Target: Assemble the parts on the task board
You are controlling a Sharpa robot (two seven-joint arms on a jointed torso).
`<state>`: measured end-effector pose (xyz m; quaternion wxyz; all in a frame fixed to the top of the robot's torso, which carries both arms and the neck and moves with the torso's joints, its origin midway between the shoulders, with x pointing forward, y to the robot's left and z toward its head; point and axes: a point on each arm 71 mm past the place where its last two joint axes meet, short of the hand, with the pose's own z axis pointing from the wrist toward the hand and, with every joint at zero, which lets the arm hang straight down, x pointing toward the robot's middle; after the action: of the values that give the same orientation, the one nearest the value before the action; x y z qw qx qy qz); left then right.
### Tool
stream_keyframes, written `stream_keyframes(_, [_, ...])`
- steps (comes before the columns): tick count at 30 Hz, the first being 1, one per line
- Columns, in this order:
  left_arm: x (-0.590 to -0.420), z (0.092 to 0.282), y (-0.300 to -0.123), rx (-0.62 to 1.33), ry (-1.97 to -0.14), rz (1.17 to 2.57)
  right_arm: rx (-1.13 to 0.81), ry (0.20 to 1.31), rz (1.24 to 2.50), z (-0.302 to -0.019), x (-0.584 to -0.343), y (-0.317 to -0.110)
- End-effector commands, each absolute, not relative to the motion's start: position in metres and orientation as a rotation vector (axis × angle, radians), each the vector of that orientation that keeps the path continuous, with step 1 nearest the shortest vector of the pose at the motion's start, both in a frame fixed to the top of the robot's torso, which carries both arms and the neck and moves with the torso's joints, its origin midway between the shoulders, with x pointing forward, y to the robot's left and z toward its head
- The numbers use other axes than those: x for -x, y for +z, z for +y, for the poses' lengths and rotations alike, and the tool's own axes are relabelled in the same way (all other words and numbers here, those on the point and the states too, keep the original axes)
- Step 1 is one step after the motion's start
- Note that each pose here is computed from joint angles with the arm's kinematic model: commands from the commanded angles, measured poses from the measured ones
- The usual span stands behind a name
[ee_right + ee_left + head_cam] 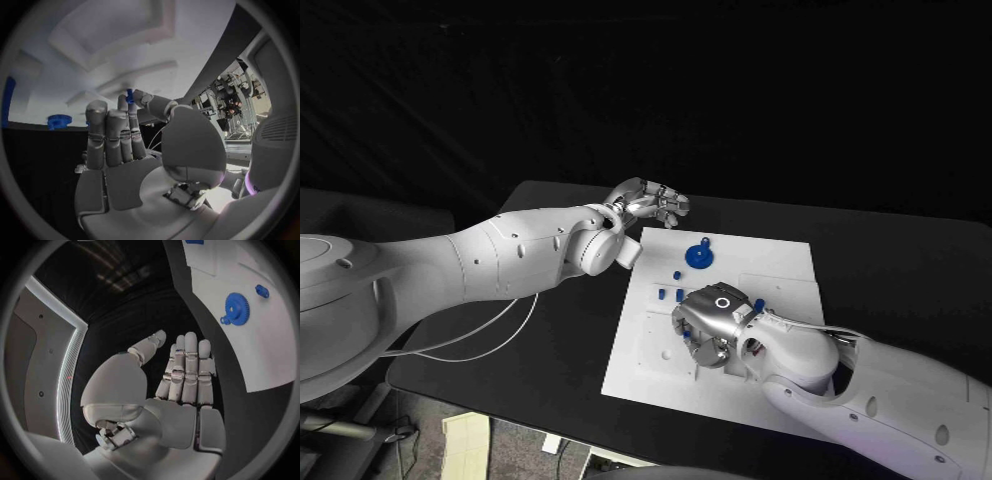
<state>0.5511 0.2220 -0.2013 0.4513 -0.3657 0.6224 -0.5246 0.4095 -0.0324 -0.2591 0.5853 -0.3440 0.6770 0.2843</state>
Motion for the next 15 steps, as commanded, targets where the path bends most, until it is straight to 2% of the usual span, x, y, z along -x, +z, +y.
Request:
stream_keyframes(1, [-0.551,0.22,-0.199,0.902,-1.317,1.54,0.791,0.692,1.62,-0.035,-0.407,-0.265])
stream_keyframes(7, [-0.551,0.221,-0.199,0.902,-1.316,1.539,0.747,0.699,1.59,-0.039,-0.409,-0.262])
stream_keyframes(15, [-0.55,0.222,-0.199,0.901,-1.316,1.534,0.668,0.697,1.539,-0.059,-0.406,-0.247])
